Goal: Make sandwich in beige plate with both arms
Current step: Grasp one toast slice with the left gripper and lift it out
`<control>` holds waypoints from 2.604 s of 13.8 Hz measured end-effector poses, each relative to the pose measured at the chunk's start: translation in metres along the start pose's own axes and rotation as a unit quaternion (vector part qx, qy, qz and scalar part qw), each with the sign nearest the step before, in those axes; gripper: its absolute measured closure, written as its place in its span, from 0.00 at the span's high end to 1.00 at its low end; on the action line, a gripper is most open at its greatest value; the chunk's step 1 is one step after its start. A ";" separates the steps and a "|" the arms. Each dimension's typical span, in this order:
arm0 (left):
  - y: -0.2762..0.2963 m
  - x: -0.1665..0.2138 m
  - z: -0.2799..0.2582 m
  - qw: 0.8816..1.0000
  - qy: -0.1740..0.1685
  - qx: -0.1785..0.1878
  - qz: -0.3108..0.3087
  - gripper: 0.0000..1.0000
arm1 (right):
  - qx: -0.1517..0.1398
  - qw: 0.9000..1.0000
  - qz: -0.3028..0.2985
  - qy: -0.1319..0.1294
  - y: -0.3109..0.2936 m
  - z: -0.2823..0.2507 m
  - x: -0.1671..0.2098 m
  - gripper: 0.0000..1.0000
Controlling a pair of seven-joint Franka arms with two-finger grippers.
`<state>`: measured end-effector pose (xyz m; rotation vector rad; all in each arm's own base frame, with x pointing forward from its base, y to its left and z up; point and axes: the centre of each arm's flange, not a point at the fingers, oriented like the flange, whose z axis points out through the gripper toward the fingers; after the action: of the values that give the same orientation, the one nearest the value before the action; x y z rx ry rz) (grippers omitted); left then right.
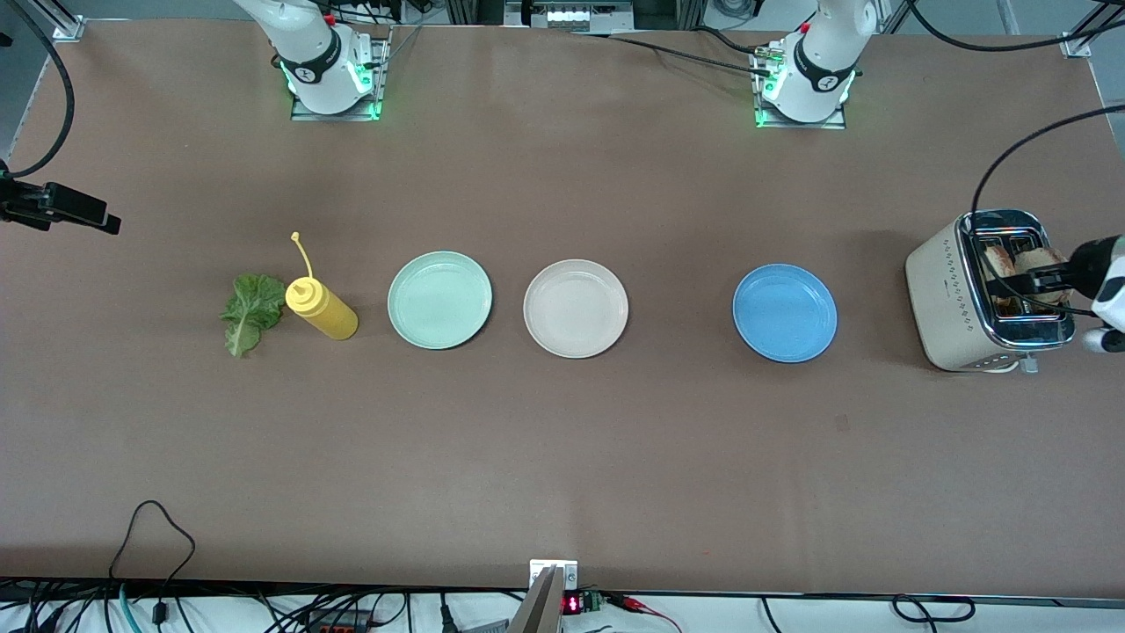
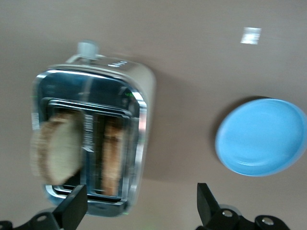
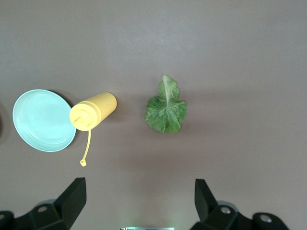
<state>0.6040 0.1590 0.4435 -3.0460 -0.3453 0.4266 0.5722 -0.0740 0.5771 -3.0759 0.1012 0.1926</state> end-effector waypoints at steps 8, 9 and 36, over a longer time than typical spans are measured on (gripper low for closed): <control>-0.031 0.021 0.070 0.997 -0.076 0.018 0.019 1.00 | 0.001 1.000 0.000 -0.001 0.000 0.000 -0.009 1.00; -0.033 0.021 0.073 0.997 -0.079 0.016 0.019 0.98 | 0.001 1.000 0.000 -0.001 0.000 0.000 -0.009 1.00; -0.037 -0.007 -0.024 0.990 -0.123 0.012 0.066 0.08 | 0.001 1.000 0.001 0.003 0.001 0.000 -0.008 1.00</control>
<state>0.5966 0.1930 0.4716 -3.0074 -0.1455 0.8115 0.5647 -0.0745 0.5778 -3.0750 0.1046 0.1840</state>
